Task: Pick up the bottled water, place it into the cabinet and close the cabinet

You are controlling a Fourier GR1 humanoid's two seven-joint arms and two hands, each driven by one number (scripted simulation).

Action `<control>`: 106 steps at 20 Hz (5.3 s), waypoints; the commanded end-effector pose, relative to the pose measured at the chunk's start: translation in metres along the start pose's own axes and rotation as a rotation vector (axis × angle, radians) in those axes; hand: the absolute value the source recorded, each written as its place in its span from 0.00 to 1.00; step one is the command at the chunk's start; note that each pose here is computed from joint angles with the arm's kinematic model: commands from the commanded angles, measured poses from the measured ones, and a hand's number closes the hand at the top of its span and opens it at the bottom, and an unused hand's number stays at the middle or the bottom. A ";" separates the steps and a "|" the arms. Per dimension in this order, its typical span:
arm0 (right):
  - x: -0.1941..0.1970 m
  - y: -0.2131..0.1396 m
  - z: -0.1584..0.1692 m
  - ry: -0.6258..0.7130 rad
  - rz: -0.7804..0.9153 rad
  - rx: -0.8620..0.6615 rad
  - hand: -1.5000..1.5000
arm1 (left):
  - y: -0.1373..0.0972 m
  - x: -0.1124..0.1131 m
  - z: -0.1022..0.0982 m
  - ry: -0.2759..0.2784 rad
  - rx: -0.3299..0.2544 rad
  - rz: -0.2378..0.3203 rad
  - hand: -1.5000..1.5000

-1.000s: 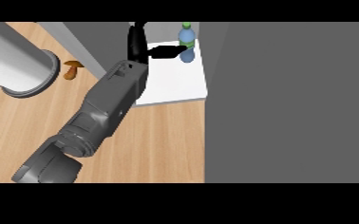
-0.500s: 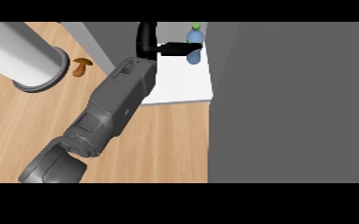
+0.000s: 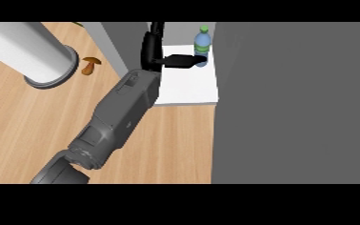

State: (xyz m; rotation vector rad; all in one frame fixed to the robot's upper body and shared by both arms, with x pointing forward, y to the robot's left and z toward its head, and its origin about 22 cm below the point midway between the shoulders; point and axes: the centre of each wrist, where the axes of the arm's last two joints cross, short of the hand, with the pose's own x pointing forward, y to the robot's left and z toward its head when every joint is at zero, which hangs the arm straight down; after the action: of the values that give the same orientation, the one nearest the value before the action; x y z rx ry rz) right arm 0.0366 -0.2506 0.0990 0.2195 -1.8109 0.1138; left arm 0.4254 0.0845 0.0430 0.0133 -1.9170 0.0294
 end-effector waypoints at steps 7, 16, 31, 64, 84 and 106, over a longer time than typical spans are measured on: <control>0.008 0.008 -0.001 -0.008 -0.008 -0.020 0.00 | -0.008 -0.012 0.055 0.010 -0.118 0.177 0.00; 0.027 0.010 -0.008 -0.029 0.000 -0.052 0.00 | -0.017 0.003 0.118 -0.020 -0.244 0.358 0.00; 0.044 0.017 -0.006 0.070 0.095 0.370 1.00 | 0.065 0.030 0.194 0.026 -0.245 0.376 1.00; 0.030 0.088 -0.027 -0.006 -0.270 0.757 1.00 | 0.220 0.094 0.247 0.045 -0.115 0.430 0.00; 0.021 0.071 -0.059 0.038 0.050 0.979 0.00 | 0.250 0.105 0.237 0.040 -0.225 0.431 0.00; 0.020 0.066 -0.084 -0.024 0.105 0.996 1.00 | 0.265 0.113 0.227 0.017 -0.247 0.413 0.00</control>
State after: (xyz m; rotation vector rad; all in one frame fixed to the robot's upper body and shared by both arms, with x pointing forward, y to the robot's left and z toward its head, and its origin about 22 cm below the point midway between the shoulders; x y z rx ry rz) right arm 0.0985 -0.1899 0.1426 0.7504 -1.6513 1.1591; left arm 0.1672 0.3420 0.0677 -0.5447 -1.8611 0.0755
